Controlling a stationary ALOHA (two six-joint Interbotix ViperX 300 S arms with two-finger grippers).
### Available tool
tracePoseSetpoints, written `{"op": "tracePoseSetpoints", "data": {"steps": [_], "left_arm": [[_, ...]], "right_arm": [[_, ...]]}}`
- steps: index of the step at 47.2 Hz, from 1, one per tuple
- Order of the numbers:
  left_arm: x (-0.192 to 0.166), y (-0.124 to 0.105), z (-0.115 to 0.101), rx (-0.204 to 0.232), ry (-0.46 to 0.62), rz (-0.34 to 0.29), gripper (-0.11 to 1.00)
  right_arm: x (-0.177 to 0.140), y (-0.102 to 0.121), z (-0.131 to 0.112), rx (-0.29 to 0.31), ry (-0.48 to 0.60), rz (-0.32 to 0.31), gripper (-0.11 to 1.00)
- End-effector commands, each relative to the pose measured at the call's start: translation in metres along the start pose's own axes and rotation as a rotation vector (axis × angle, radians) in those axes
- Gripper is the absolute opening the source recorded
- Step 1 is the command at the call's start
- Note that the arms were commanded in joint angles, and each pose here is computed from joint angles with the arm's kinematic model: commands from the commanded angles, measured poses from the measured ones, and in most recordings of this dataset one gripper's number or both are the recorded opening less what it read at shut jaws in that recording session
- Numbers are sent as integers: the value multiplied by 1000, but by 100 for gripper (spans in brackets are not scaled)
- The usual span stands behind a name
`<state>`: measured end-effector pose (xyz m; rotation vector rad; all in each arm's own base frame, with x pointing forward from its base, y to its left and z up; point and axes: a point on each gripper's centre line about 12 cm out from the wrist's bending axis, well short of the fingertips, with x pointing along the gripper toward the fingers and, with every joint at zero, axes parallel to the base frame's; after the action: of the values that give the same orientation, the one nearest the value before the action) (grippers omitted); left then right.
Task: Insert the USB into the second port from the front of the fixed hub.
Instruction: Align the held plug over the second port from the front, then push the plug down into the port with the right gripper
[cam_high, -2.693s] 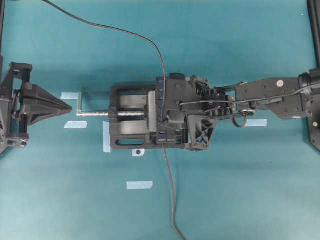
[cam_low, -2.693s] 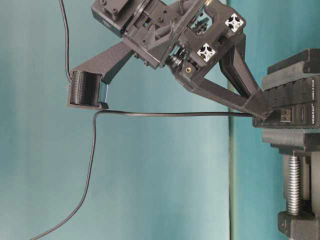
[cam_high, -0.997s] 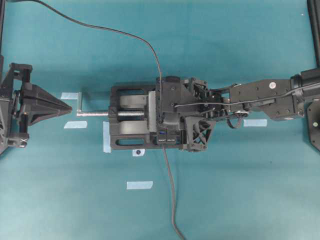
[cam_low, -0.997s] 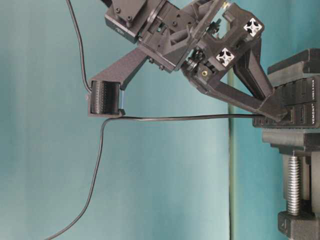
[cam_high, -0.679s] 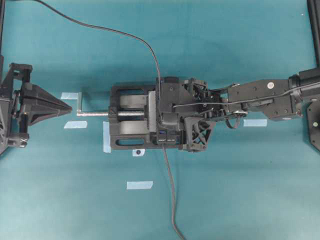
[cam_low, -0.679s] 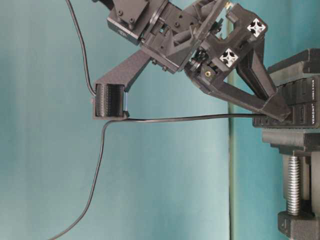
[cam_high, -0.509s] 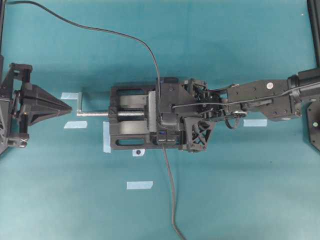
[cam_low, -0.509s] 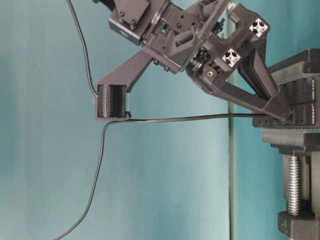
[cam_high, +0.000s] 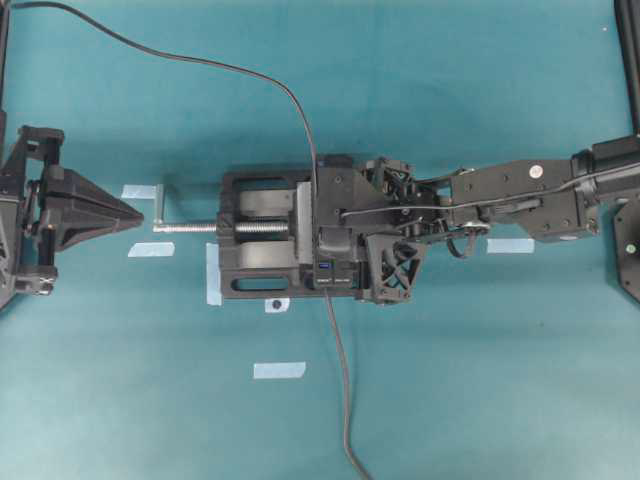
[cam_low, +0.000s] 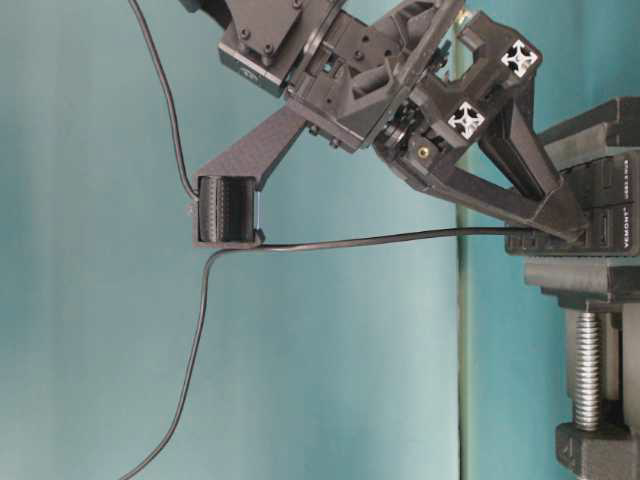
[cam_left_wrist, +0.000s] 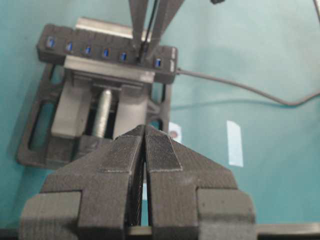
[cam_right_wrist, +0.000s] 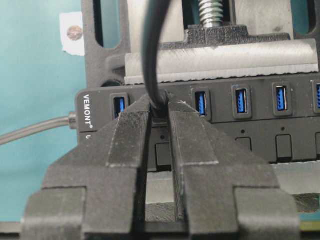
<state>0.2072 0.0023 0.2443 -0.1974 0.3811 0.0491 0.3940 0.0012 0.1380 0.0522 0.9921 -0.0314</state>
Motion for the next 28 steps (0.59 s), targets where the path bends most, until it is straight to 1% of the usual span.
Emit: {"op": "tracePoseSetpoints", "data": {"steps": [1, 7, 13, 16, 23, 26, 28], "left_arm": [[0, -1, 5, -2, -18, -2, 0], [0, -1, 5, -1, -18, -2, 0], [0, -1, 5, -2, -18, -2, 0], [0, -1, 5, -1, -18, -2, 0], [0, -1, 5, -2, -18, -2, 0], [0, -1, 5, -1, -17, -2, 0], [0, -1, 5, -1, -18, -2, 0]], "right_arm": [[-8, 6, 6, -11, -23, 9, 12], [-9, 6, 8, -11, -33, 9, 17], [-9, 7, 9, -9, -36, 10, 29], [-10, 7, 9, -6, -39, 11, 38], [-12, 8, 14, -4, -52, 13, 64], [-12, 8, 16, -4, -55, 13, 73], [-13, 7, 17, -3, -56, 12, 76]]}}
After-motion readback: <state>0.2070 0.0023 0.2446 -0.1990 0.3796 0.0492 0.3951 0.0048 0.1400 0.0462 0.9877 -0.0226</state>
